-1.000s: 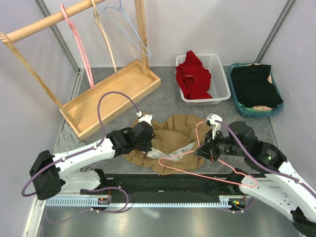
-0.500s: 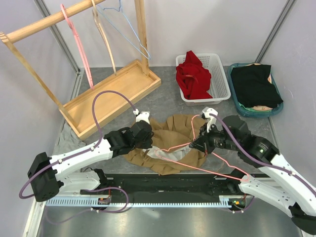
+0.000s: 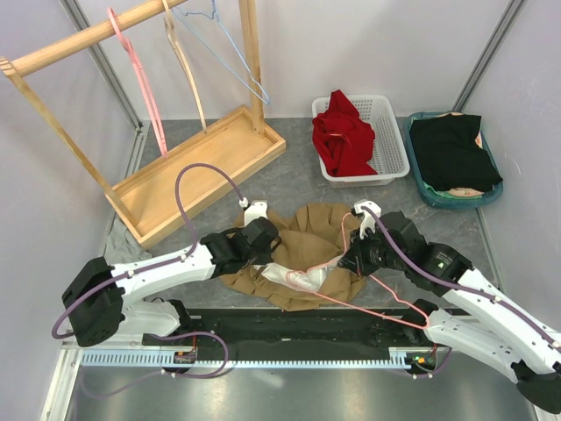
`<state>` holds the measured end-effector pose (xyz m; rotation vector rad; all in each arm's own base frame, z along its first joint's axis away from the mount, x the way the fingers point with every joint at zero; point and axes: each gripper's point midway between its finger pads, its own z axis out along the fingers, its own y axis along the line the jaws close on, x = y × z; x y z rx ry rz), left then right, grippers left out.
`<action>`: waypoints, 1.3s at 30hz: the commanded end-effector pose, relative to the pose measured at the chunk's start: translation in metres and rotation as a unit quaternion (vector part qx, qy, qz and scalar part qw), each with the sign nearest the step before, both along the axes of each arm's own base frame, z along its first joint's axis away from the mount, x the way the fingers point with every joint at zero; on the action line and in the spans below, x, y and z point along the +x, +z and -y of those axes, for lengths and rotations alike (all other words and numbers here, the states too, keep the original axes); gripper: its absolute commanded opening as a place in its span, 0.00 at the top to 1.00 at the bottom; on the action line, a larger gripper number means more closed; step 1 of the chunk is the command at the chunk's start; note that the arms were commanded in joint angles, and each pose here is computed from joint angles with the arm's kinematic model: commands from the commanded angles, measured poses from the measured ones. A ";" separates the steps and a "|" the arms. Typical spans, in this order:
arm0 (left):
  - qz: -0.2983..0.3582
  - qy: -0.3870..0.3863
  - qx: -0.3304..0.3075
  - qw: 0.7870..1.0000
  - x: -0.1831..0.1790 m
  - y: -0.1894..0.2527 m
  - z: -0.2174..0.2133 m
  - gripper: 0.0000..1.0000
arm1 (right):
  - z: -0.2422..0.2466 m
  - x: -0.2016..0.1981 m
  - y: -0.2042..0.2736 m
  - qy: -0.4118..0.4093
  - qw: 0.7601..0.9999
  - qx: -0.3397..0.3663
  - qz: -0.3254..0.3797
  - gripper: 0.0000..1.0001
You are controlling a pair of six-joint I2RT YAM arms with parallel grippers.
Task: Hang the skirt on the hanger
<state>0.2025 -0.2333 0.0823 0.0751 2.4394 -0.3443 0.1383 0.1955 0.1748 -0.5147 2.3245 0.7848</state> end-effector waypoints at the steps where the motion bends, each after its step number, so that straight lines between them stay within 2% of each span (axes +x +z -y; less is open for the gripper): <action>1: 0.029 0.037 -0.023 0.999 0.016 0.005 0.007 0.98 | -0.001 0.018 0.004 -0.046 0.999 0.008 0.018 1.00; 7: 0.030 0.024 -0.030 0.999 0.015 0.010 0.012 0.98 | -0.023 0.017 0.043 -0.002 0.995 0.085 0.060 1.00; 12: 0.029 -0.001 -0.054 0.998 0.007 0.021 0.015 0.97 | -0.022 0.031 0.042 -0.022 0.995 0.067 0.074 1.00; 17: 0.037 -0.024 -0.087 0.995 -0.003 0.038 0.015 0.68 | -0.022 0.047 0.036 -0.054 0.994 0.056 0.081 1.00; 18: 0.036 -0.031 -0.090 0.995 -0.006 0.039 0.015 0.67 | -0.021 0.050 0.037 -0.062 0.993 0.057 0.085 1.00; 22: 0.022 -0.073 -0.109 0.991 -0.021 0.039 0.021 0.67 | -0.017 0.055 0.048 -0.082 0.990 0.067 0.098 1.00; 26: 0.017 -0.106 -0.107 0.988 -0.033 0.030 0.028 0.72 | -0.015 0.057 0.057 -0.092 0.987 0.072 0.106 1.00; 29: 0.023 -0.108 -0.101 0.989 -0.033 0.026 0.030 0.72 | -0.017 0.057 0.055 -0.088 0.988 0.071 0.101 1.00; 33: 0.042 -0.094 -0.086 0.991 -0.028 0.023 0.029 0.73 | -0.018 0.057 0.053 -0.089 0.989 0.071 0.097 1.00; 39: 0.082 -0.032 -0.038 0.995 -0.011 0.014 0.014 0.70 | -0.019 0.052 0.053 -0.079 0.990 0.077 0.092 1.00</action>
